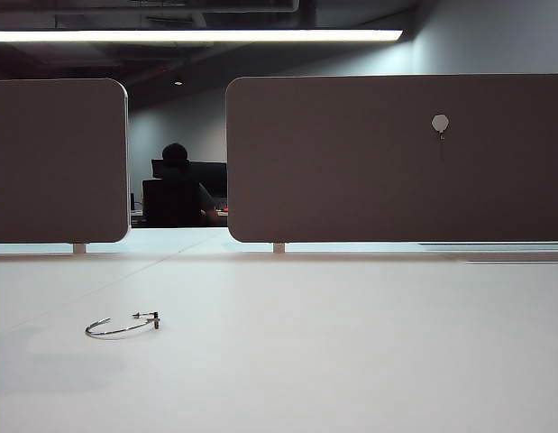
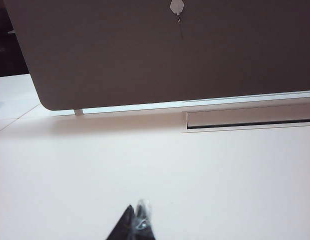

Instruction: Hang the earring on the hook.

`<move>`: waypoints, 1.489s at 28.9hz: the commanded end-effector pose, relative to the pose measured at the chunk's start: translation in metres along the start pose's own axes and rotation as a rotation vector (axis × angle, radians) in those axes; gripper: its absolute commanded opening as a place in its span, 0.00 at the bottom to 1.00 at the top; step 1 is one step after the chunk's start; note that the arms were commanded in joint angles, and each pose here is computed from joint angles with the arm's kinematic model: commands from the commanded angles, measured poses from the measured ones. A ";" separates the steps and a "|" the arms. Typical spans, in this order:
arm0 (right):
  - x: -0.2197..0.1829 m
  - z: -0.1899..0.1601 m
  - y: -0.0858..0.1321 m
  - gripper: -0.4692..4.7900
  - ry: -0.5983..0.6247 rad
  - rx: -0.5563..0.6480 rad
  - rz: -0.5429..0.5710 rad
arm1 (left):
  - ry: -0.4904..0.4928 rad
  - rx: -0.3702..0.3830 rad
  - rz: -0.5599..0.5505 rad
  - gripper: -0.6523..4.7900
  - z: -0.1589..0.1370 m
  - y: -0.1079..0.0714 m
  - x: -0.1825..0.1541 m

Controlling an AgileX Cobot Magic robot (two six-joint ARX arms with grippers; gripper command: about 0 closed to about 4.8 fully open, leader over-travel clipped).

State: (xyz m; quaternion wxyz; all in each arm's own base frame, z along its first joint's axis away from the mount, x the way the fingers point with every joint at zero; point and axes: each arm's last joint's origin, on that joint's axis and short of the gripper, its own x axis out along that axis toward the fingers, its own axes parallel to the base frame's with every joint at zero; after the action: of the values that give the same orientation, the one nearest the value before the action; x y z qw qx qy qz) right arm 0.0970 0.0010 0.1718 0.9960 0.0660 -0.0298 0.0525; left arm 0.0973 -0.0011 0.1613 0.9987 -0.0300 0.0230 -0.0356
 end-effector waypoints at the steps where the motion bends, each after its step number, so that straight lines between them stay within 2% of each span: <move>1: 0.000 0.002 0.000 0.09 -0.014 -0.001 0.006 | -0.011 -0.001 -0.003 0.11 0.001 0.000 0.000; 4: 0.000 0.003 0.000 0.09 -0.015 -0.001 0.006 | -0.011 -0.001 -0.004 0.11 0.001 0.000 0.000; 5: 0.000 0.003 0.000 0.09 -0.016 -0.001 0.006 | -0.011 -0.001 -0.004 0.14 0.001 0.000 0.000; 6: 0.000 0.003 0.001 0.09 -0.016 -0.001 0.008 | -0.011 -0.001 -0.004 0.21 0.001 0.000 0.000; 7: 0.000 0.003 0.001 0.09 -0.018 -0.002 0.016 | -0.012 -0.001 -0.004 0.30 0.001 0.000 0.000; 9: -0.001 0.006 0.003 0.10 -0.016 -0.001 0.071 | -0.020 -0.001 -0.005 0.53 0.003 0.000 0.000; 10: -0.002 0.009 0.004 0.16 -0.007 0.005 0.095 | -0.030 0.000 -0.006 0.67 0.004 0.000 0.000; 11: -0.003 0.012 0.005 0.31 0.011 0.021 0.112 | -0.045 0.001 -0.007 0.87 0.007 -0.001 -0.001; 12: -0.003 0.014 0.006 0.47 0.025 0.037 0.122 | -0.056 0.001 -0.008 1.00 0.010 -0.001 -0.002; 14: -0.006 0.023 0.009 0.75 0.038 0.058 0.148 | -0.079 -0.008 -0.009 1.00 0.019 -0.002 -0.004; 15: -0.007 0.028 0.010 0.80 0.034 0.054 0.158 | -0.092 -0.020 -0.011 1.00 0.023 -0.002 -0.005; 21: -0.016 0.064 0.023 0.82 -0.034 0.002 0.264 | -0.174 -0.098 -0.091 1.00 0.056 -0.007 -0.016; 24: -0.012 0.073 0.028 0.84 0.009 -0.020 0.317 | -0.196 -0.105 -0.149 1.00 0.068 -0.009 -0.020; 28: 0.007 0.078 0.036 0.84 0.126 -0.028 0.403 | -0.155 -0.102 -0.253 1.00 0.080 -0.013 -0.018; 31: 0.046 0.086 0.060 0.83 0.298 -0.016 0.527 | -0.043 -0.105 -0.365 1.00 0.092 -0.020 -0.001; 32: 0.053 0.088 0.066 0.83 0.319 -0.020 0.552 | -0.020 -0.104 -0.379 1.00 0.092 -0.021 0.002; 35: 0.098 0.096 0.106 0.83 0.379 -0.031 0.676 | 0.118 -0.085 -0.473 1.00 0.090 -0.035 0.023; 36: 0.108 0.096 0.115 0.83 0.402 -0.031 0.693 | 0.150 -0.074 -0.484 1.00 0.089 -0.038 0.027; 39: 0.155 0.087 0.155 0.82 0.544 -0.042 0.757 | 0.343 0.033 -0.482 1.00 0.084 -0.052 0.039; 43: 0.185 0.069 0.182 0.82 0.644 -0.012 0.840 | 0.452 0.095 -0.446 1.00 0.086 -0.054 0.043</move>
State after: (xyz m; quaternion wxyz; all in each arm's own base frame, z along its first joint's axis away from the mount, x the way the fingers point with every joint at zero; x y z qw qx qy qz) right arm 0.2543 0.1822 0.2768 0.8599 0.0144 0.2417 0.4493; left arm 0.1408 -0.0542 0.2472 0.9371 0.0036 0.2208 -0.2704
